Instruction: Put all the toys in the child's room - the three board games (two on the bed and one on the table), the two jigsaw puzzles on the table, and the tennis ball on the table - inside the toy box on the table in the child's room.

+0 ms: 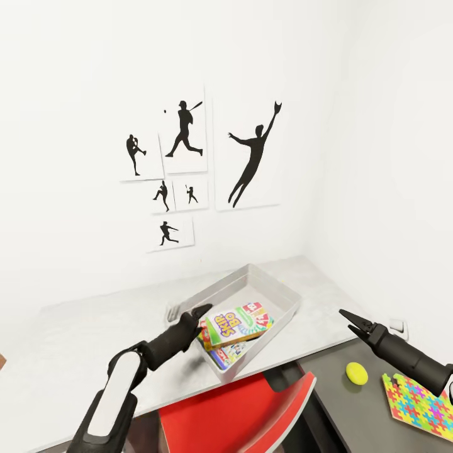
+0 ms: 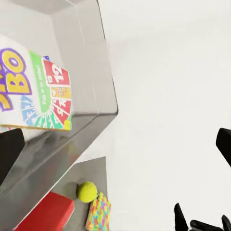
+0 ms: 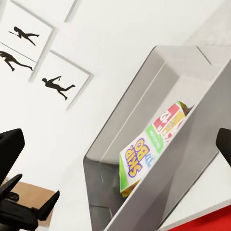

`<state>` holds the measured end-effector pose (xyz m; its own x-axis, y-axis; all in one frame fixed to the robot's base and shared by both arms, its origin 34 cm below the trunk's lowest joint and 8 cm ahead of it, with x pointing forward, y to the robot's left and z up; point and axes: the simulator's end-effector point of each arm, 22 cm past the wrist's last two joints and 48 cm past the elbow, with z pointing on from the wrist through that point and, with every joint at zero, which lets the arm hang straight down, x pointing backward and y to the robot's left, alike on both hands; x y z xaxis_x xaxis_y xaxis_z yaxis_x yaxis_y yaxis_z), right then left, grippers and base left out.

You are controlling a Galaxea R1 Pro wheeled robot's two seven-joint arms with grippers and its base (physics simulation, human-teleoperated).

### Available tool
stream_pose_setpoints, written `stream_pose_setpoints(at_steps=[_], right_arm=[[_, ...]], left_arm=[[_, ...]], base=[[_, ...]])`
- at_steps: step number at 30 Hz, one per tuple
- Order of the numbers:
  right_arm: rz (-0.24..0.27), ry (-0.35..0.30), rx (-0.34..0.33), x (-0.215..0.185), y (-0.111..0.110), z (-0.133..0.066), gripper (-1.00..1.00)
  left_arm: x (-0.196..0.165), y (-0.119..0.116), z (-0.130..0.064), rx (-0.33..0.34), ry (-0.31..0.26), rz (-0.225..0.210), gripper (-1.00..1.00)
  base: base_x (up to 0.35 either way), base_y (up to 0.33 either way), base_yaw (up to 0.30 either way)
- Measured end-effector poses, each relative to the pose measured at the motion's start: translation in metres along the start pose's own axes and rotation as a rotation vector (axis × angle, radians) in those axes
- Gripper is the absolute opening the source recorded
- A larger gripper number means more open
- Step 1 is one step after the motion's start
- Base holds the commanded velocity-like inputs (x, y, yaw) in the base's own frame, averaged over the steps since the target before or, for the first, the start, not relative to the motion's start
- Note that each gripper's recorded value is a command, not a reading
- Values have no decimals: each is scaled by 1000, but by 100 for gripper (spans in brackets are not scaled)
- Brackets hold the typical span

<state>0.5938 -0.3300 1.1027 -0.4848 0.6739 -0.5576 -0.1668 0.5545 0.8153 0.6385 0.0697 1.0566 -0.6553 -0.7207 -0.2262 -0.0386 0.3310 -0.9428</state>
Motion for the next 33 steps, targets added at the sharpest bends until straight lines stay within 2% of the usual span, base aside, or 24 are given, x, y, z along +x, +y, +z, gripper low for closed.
stream_pose_setpoints(at_steps=[3, 5, 8, 10, 18, 26, 33], right_arm=[[0, 1, -2, 0, 1, 0, 100], [0, 1, -3, 0, 1, 1, 100], [1, 2, -4, 1, 1, 0, 100], [3, 0, -6, 0, 1, 0, 100], [6, -3, -10, -1, 2, -1, 100], [7, -3, -10, -1, 2, -1, 100], [5, -6, -15, -2, 4, -2, 100]], left_arm=[[-12, 20, -21, -37, 72, 22, 100], [-28, 28, -36, -61, 119, 63, 100], [-63, 34, -56, -89, 108, 110, 100], [-96, 40, -76, -110, 83, 135, 100], [-162, 50, -135, -130, 49, 157, 100], [-171, 33, -148, -53, 51, 148, 100], [-183, 20, -163, -14, 46, 180, 100]], base=[[0, 0, 0], [0, 0, 0], [0, 0, 0], [0, 0, 0], [0, 0, 0], [0, 0, -30], [-63, 26, -187]])
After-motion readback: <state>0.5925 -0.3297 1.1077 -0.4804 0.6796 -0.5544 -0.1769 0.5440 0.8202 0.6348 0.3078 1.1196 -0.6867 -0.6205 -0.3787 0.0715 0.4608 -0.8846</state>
